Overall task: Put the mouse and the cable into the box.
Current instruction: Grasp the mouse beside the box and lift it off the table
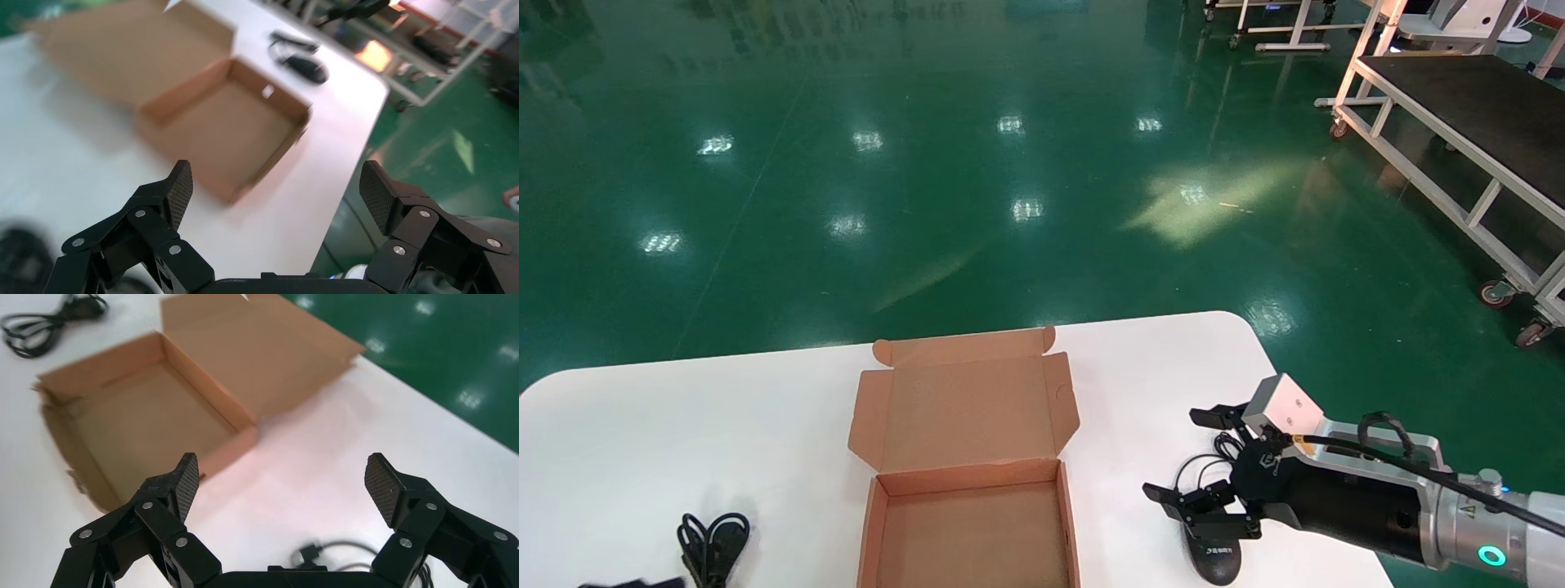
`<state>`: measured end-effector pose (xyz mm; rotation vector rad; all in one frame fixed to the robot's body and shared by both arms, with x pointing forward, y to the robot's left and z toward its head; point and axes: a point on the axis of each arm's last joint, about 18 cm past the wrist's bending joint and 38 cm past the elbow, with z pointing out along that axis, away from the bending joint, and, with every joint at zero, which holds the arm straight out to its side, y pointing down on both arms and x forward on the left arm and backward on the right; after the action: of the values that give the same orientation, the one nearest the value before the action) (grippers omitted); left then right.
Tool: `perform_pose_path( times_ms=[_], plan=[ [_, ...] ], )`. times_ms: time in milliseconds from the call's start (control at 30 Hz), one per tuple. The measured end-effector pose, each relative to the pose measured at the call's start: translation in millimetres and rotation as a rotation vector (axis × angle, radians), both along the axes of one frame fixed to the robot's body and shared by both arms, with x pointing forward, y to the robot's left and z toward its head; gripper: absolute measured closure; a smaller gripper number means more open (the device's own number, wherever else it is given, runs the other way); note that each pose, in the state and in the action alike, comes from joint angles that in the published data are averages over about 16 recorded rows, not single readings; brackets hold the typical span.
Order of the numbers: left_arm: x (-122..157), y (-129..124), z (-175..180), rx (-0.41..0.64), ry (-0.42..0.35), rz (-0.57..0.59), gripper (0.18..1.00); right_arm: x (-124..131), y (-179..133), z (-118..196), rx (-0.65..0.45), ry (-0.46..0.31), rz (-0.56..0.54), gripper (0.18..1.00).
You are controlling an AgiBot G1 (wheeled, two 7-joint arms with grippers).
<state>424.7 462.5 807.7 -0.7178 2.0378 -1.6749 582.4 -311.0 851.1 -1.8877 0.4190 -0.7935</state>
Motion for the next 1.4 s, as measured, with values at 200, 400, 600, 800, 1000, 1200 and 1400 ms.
perform_pose_path(
  times_ms=[200, 400, 600, 800, 1000, 1200, 1400],
  plan=[
    [-13, 26, -30, -0.019, 0.031, 0.124, 0.187, 6, -2, -16, -0.010, 0.029, -0.076, 0.181],
    [-23, 43, -56, -0.052, 0.005, 0.249, 0.187, 10, -5, -32, -0.014, 0.059, -0.147, 0.181],
    [-31, 50, -76, -0.102, -0.046, 0.367, 0.187, 13, -7, -45, -0.013, 0.090, -0.209, 0.181],
    [-32, 49, -93, -0.164, -0.081, 0.469, 0.187, 15, -7, -56, -0.008, 0.122, -0.259, 0.181],
    [-28, 42, -109, -0.225, -0.082, 0.538, 0.187, 16, -8, -64, 0.002, 0.153, -0.296, 0.181],
    [-19, 29, -124, -0.266, -0.063, 0.570, 0.187, 17, -8, -71, 0.013, 0.186, -0.327, 0.181],
    [-7, 13, -136, -0.290, -0.041, 0.577, 0.187, 17, -9, -76, 0.019, 0.217, -0.354, 0.181]
  ],
)
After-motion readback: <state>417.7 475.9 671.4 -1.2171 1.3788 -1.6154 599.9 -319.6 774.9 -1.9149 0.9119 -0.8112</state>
